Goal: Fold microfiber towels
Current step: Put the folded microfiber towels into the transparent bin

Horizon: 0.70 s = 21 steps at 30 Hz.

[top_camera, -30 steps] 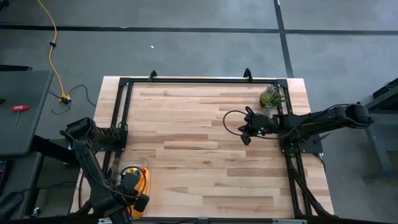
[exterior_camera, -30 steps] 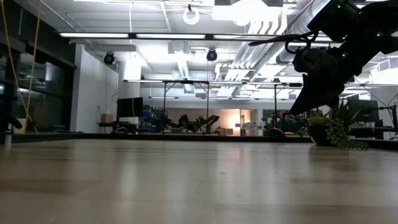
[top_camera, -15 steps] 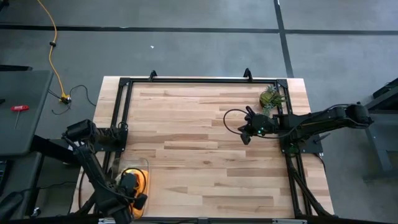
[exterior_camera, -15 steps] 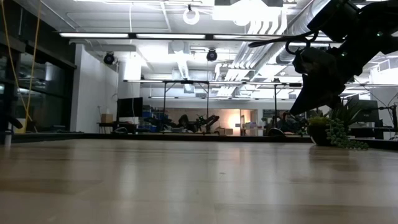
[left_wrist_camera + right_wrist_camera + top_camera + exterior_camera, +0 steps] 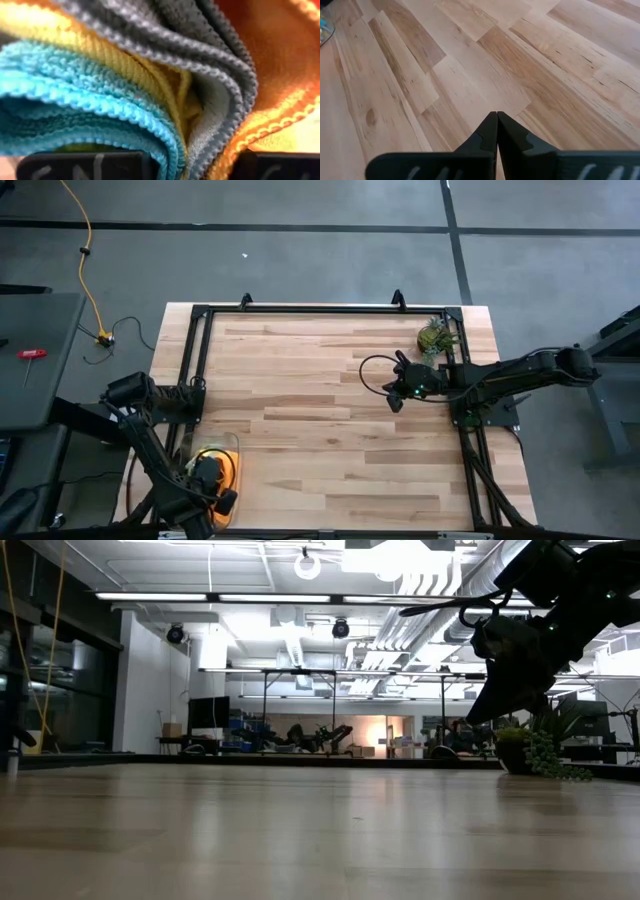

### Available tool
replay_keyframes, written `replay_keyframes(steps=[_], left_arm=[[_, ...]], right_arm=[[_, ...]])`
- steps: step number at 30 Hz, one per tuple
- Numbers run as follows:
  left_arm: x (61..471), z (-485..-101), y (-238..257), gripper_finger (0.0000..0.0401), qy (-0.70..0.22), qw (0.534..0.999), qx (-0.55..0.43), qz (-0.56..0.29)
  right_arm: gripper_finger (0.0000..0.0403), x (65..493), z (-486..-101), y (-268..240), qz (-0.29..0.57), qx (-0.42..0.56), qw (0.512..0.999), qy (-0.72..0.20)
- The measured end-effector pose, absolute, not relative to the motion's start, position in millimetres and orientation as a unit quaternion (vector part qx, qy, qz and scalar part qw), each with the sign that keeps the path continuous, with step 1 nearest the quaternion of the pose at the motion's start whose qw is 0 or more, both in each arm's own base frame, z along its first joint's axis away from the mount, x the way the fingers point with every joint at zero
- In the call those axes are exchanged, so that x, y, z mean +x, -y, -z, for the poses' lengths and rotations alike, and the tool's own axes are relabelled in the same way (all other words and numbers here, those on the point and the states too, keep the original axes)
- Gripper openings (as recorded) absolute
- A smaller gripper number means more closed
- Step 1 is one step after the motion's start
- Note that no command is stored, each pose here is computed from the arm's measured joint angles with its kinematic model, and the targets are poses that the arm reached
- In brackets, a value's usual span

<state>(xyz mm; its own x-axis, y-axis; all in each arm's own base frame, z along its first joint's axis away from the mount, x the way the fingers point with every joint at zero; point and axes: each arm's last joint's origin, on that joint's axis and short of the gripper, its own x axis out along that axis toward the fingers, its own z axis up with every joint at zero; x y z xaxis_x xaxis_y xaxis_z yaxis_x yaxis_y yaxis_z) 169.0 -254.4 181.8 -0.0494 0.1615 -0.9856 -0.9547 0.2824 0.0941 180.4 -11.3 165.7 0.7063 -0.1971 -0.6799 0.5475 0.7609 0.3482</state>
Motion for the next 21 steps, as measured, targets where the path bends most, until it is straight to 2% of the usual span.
replay_keyframes(steps=[15, 21], left_arm=[[207.9, -181.9, 231.8, 0.0045, -0.499, 0.648, -0.362, -0.447], [205.7, -196.7, 224.9, 0.0045, -0.482, 0.658, -0.372, -0.443]], right_arm=[[0.0000, 180.4, -165.6, 11.2, 0.212, 0.281, 0.880, -0.319], [0.0000, 180.5, -165.5, 10.4, 0.197, 0.275, 0.883, -0.326]])
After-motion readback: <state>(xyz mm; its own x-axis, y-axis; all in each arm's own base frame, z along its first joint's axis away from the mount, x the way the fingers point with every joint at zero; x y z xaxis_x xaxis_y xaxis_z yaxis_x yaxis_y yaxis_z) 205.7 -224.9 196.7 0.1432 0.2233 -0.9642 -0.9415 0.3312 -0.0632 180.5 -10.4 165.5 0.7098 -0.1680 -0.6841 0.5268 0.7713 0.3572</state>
